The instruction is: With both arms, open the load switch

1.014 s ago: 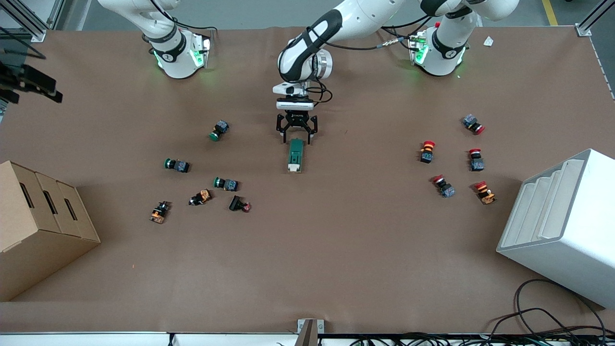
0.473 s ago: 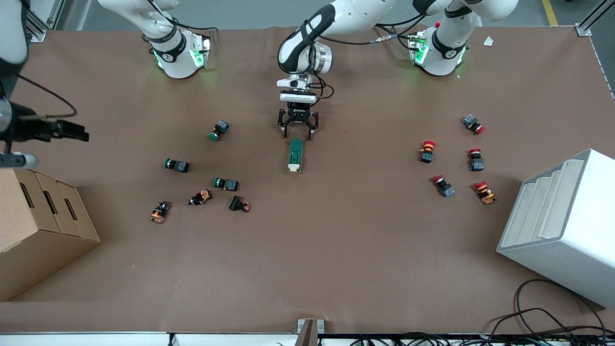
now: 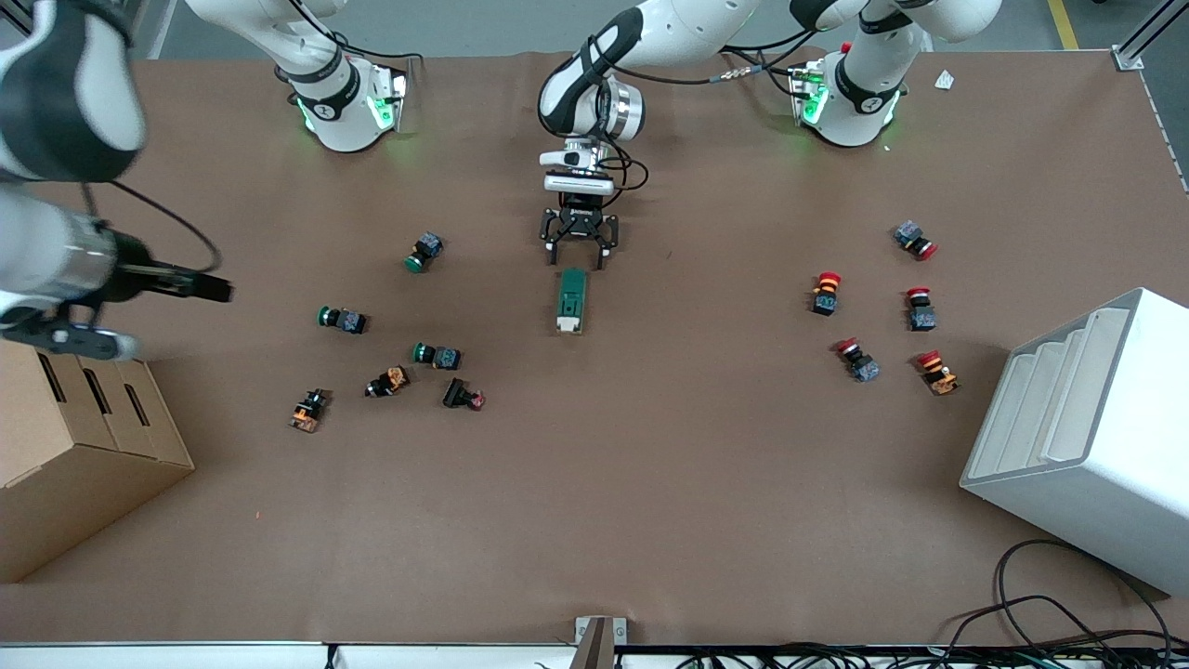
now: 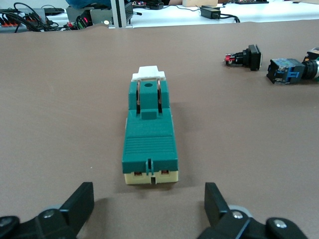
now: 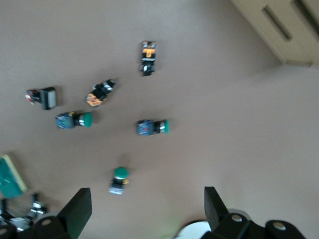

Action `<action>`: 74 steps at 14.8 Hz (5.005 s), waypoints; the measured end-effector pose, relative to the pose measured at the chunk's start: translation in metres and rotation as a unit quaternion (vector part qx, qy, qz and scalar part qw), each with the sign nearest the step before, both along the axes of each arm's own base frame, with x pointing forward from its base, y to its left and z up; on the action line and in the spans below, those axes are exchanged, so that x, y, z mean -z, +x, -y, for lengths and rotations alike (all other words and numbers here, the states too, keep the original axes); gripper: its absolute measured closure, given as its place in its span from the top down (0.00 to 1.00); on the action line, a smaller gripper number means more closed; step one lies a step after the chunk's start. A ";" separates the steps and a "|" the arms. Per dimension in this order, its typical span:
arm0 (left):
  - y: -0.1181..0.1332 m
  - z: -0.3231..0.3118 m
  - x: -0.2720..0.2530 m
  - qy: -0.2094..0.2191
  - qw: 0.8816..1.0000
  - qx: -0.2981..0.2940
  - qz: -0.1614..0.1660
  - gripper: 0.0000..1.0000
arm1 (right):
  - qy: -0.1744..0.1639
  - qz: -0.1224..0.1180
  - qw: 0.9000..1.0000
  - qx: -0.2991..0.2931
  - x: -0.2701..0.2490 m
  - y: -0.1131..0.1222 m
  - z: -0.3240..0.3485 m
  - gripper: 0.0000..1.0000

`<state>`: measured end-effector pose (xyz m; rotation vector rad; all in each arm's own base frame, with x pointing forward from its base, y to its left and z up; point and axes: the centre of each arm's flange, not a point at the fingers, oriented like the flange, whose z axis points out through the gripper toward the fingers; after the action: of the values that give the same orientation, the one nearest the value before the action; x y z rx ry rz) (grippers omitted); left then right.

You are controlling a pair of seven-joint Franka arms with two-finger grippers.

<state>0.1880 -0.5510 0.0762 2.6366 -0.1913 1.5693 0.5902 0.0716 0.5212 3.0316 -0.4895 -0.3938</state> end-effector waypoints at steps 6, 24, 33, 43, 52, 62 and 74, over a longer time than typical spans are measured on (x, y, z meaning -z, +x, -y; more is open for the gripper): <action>-0.003 0.000 0.004 0.006 1.000 0.001 0.018 0.98 | -0.044 0.007 0.981 0.191 0.062 0.012 -0.112 1.00; -0.002 0.000 0.005 0.003 1.000 -0.001 0.018 1.00 | -0.129 0.018 0.849 0.512 0.294 -0.069 -0.379 1.00; -0.002 0.000 0.005 0.002 1.000 -0.002 0.018 1.00 | -0.149 -0.006 0.850 0.506 0.312 -0.087 -0.393 1.00; -0.002 -0.001 0.005 -0.003 1.000 -0.004 0.017 1.00 | -0.195 -0.041 0.859 0.471 0.295 -0.109 -0.411 1.00; -0.002 -0.001 0.005 -0.003 1.000 -0.004 0.017 1.00 | -0.222 -0.060 0.863 0.449 0.282 -0.122 -0.418 1.00; -0.002 -0.001 0.005 -0.003 1.000 -0.004 0.017 1.00 | -0.241 -0.066 0.863 0.440 0.307 -0.138 -0.416 1.00; -0.002 0.001 0.003 0.004 1.000 -0.011 0.012 1.00 | -0.195 -0.043 0.904 0.378 0.285 -0.102 -0.393 1.00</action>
<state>0.1858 -0.5525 0.0731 2.6350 -0.1704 1.6118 0.4881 0.4642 0.2362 2.3167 -1.5242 -0.3842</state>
